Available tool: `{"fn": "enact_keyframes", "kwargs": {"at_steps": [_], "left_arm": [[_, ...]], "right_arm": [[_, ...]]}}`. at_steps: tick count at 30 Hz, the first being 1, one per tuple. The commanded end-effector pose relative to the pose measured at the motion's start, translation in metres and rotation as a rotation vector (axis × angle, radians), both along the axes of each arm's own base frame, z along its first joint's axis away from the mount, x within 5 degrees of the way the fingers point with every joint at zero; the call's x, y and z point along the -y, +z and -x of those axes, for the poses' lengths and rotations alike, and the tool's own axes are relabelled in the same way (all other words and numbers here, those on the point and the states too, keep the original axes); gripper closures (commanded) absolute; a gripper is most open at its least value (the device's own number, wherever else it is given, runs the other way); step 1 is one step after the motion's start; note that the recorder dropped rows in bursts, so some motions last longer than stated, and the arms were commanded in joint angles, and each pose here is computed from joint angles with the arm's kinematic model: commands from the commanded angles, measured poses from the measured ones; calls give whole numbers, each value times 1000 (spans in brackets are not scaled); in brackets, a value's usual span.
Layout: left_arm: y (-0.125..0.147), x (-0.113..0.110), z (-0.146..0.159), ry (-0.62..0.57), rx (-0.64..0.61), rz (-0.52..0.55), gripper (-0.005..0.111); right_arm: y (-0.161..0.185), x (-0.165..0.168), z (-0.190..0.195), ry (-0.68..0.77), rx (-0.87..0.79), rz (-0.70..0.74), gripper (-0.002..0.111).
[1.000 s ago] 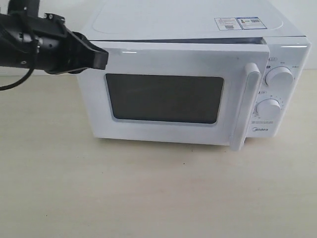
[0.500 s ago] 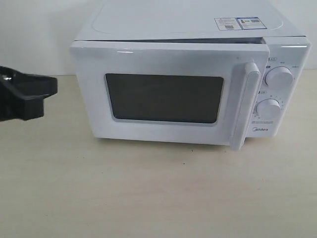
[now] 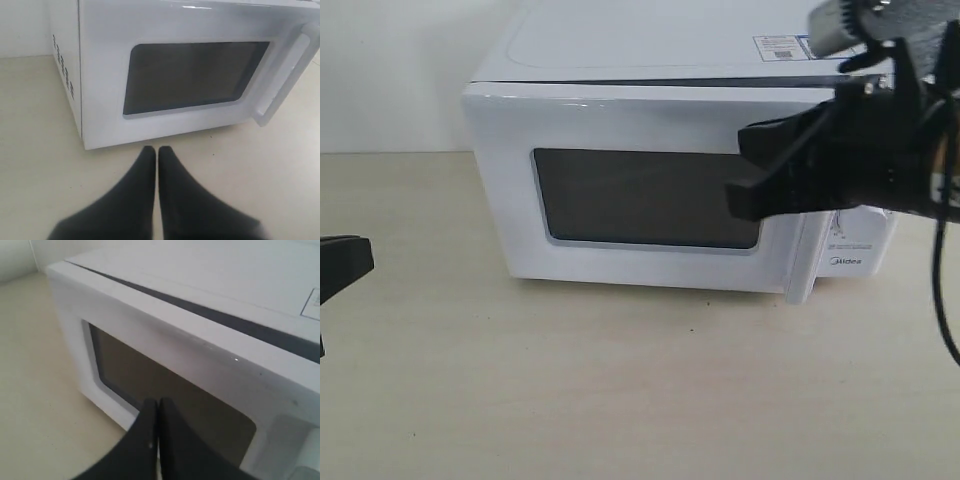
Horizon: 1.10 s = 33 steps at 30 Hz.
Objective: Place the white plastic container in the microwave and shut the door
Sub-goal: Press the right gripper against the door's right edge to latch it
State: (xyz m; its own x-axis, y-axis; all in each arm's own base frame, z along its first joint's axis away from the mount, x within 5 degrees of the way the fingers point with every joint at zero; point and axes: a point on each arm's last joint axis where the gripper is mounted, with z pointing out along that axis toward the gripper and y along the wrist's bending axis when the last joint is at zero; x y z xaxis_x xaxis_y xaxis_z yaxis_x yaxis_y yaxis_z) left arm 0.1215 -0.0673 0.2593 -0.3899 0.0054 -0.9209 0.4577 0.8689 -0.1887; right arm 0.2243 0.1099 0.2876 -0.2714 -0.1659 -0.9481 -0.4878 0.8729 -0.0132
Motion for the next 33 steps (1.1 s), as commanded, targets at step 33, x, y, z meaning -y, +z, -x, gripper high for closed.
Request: {"fn": "enact_keyframes", "kwargs": {"at_steps": [33], "left_arm": [[0, -5, -4, 66, 60, -13, 102]], "right_arm": [[9, 9, -73, -323, -174, 78, 109]]}}
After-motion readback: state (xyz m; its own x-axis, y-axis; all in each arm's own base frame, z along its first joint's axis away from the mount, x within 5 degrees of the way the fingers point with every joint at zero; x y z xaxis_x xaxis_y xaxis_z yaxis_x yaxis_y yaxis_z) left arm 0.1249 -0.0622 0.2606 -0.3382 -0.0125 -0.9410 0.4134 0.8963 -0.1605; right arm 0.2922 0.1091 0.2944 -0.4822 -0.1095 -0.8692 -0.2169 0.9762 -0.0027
